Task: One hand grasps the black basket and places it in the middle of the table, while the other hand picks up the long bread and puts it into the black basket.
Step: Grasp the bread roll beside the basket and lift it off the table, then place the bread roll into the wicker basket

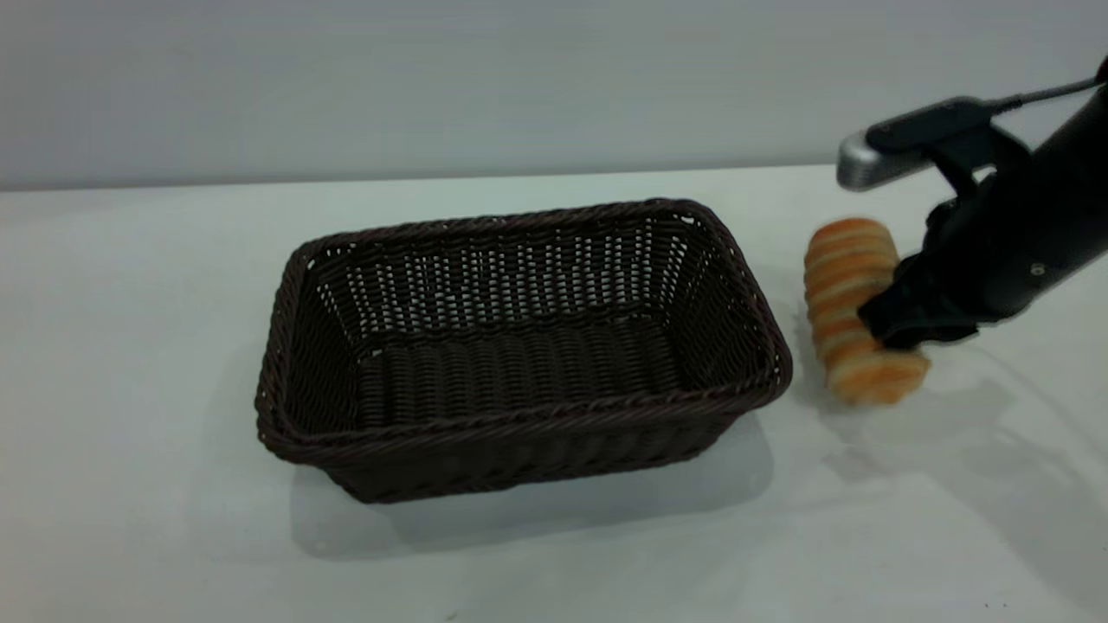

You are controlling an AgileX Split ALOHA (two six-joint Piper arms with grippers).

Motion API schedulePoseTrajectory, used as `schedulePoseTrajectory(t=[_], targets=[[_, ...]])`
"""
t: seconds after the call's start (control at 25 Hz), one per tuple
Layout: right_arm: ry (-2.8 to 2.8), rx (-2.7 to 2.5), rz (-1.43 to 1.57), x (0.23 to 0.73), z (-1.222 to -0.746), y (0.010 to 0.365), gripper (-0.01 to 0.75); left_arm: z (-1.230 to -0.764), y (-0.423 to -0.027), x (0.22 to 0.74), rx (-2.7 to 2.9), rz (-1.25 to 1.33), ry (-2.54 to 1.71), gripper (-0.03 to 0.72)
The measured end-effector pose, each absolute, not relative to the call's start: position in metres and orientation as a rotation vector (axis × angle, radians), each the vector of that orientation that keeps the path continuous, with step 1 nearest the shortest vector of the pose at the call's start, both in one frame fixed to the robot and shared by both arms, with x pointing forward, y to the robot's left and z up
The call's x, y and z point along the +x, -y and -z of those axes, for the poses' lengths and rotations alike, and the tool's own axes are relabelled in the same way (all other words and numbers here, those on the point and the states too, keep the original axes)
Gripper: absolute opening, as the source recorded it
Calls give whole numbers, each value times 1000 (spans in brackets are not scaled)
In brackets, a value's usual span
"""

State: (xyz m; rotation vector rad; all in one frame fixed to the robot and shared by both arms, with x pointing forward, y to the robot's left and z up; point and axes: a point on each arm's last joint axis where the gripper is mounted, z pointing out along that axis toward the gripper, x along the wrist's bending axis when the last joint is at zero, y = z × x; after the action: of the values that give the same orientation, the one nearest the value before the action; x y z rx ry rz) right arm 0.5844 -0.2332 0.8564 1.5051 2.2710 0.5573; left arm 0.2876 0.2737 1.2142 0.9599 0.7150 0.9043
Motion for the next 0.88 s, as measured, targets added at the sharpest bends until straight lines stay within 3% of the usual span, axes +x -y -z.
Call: schedulePoseTrajectory(t=[0.6, 0.88], targets=[[-2166, 1361, -834, 579, -942, 225, 31, -1214, -274, 288, 959, -905, -716, 548], [-2321, 1196, -1116, 566, -964, 171, 31, -1214, -274, 288, 959, -905, -716, 548]])
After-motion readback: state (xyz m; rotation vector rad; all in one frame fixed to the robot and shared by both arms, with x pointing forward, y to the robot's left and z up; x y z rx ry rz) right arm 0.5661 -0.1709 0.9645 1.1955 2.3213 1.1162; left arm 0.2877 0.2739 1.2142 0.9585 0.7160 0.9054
